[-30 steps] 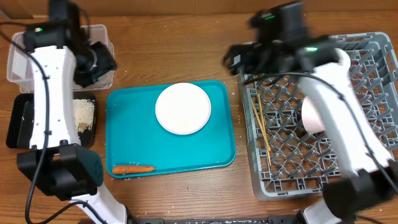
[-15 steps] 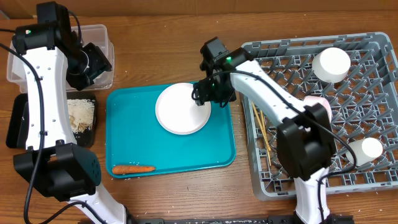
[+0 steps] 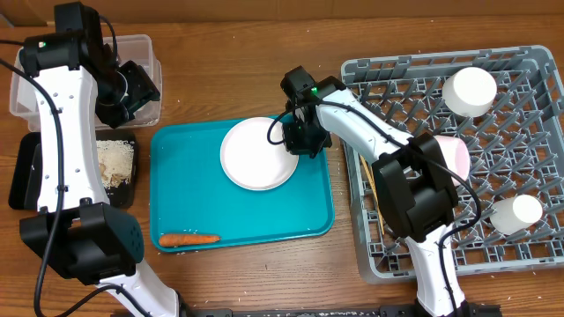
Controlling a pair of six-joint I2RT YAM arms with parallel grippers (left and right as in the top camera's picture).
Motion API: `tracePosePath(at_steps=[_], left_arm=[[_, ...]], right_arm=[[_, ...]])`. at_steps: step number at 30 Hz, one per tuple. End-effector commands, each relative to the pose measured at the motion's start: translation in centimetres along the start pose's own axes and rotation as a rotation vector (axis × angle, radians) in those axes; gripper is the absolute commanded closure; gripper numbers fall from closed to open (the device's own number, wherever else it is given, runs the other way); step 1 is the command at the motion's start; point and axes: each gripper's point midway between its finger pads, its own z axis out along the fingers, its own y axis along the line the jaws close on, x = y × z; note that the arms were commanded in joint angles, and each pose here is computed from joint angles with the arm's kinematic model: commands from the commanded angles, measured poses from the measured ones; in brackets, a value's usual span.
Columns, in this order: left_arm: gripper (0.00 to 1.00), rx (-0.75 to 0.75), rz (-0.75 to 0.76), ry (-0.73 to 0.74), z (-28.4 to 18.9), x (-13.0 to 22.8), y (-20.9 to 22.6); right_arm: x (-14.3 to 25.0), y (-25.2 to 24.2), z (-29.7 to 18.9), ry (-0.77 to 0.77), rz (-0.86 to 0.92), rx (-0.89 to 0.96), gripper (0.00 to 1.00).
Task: Sort waste into correct bins and load items into the dishwasher
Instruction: 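Grasp the white plate on the teal tray with the right gripper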
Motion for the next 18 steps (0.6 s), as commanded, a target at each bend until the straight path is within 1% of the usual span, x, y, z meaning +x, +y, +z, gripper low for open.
tracePosePath(at_steps=[1, 2, 5, 9, 12, 14, 16, 18], left_arm=[[0.39, 0.012, 0.005, -0.011, -0.5, 0.0, -0.5], [0.39, 0.012, 0.005, -0.012, -0.5, 0.0, -0.5], [0.39, 0.011, 0.012, -0.011, -0.5, 0.0, -0.5], [0.39, 0.01, 0.012, -0.012, -0.5, 0.0, -0.5], [0.38, -0.004, 0.012, -0.019, -0.5, -0.1, -0.3], [0.38, -0.005, 0.012, -0.019, -0.5, -0.1, -0.2], [0.38, -0.005, 0.012, -0.019, -0.5, -0.1, -0.2], [0.38, -0.005, 0.011, -0.019, -0.5, -0.2, -0.2]], right_arm=[[-0.2, 0.1, 0.0, -0.007, 0.002, 0.0, 0.93], [-0.2, 0.1, 0.0, -0.007, 0.002, 0.0, 0.96], [-0.6, 0.0, -0.4, -0.019, 0.006, -0.004, 0.96], [-2.2, -0.5, -3.4, -0.076, 0.023, -0.019, 0.96], [-4.2, -1.0, -8.2, -0.173, 0.037, -0.042, 0.96], [-5.4, -1.9, -12.3, -0.261, 0.037, -0.031, 0.96], [-6.3, -3.2, -16.8, -0.363, 0.021, 0.0, 0.96], [-6.7, -5.4, -21.1, -0.463, 0.039, 0.074, 0.96]])
